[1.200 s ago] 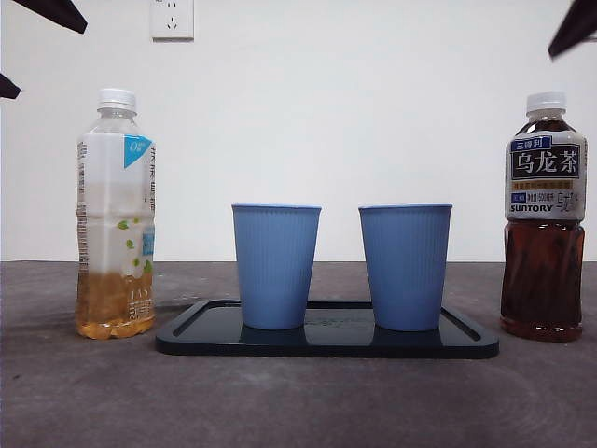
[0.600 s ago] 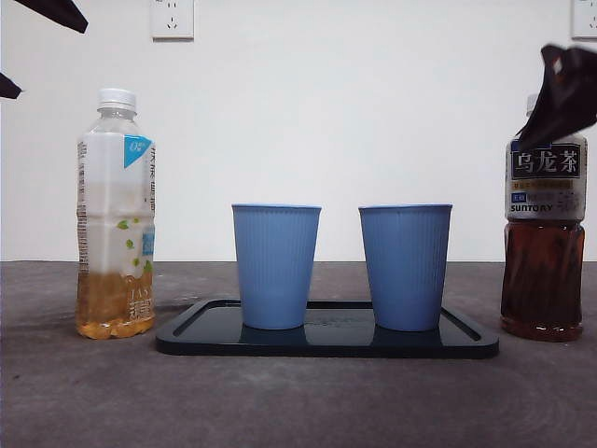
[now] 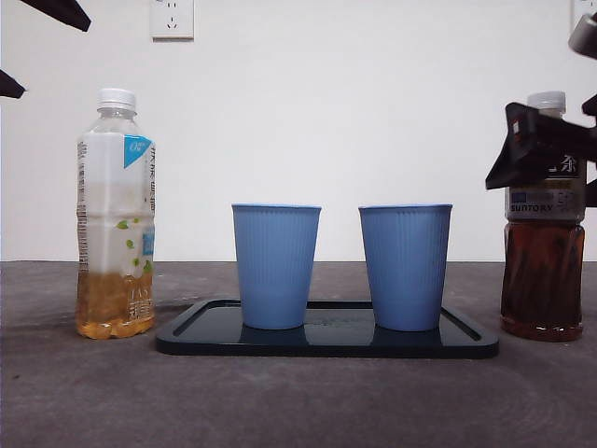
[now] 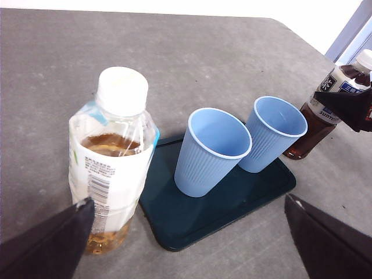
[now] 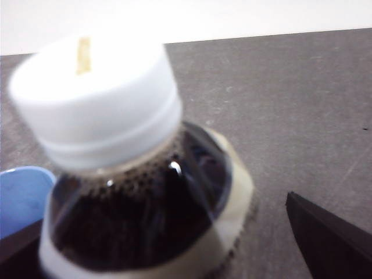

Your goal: Pour the drink into the cup

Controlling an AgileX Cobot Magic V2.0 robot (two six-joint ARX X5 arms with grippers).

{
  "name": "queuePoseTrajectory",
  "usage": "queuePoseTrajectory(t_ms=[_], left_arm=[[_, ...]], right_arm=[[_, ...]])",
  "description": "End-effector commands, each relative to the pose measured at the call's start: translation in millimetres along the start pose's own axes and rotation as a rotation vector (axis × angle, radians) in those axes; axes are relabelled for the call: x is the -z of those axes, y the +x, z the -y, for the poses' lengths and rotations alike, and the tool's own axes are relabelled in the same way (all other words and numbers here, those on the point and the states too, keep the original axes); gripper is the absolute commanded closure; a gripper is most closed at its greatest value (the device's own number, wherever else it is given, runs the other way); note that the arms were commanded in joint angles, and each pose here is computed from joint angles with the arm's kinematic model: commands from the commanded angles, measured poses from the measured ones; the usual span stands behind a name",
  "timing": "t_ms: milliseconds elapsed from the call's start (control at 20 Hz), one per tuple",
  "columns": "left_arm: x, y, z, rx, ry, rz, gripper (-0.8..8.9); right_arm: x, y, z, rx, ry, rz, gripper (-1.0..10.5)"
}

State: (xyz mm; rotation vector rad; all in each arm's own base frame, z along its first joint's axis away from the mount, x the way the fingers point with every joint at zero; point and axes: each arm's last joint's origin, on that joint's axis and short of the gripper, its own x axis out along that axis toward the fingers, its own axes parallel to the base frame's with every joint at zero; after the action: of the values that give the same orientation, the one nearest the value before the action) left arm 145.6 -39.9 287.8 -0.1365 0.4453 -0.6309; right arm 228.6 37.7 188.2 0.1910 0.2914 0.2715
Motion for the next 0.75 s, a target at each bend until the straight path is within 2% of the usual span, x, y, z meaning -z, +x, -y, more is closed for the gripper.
queuePoseTrajectory(t_ms=[50,550,750], left_arm=[[-6.0,-1.1,1.7,0.009,0.007,0.02,2.86],[-6.0,-1.1,1.6,0.009,0.007,0.02,2.86],[-6.0,-1.1,1.6,0.009,0.007,0.02,2.86]], right_arm=[[3.7,6.2,1.0,0.001,0.036,0.009,4.7],[4.8,9.4,-2.0,-0.018,0.04,0.022,7.9],[4.0,8.4,-4.1,-0.031,0.039,0.021,8.2]])
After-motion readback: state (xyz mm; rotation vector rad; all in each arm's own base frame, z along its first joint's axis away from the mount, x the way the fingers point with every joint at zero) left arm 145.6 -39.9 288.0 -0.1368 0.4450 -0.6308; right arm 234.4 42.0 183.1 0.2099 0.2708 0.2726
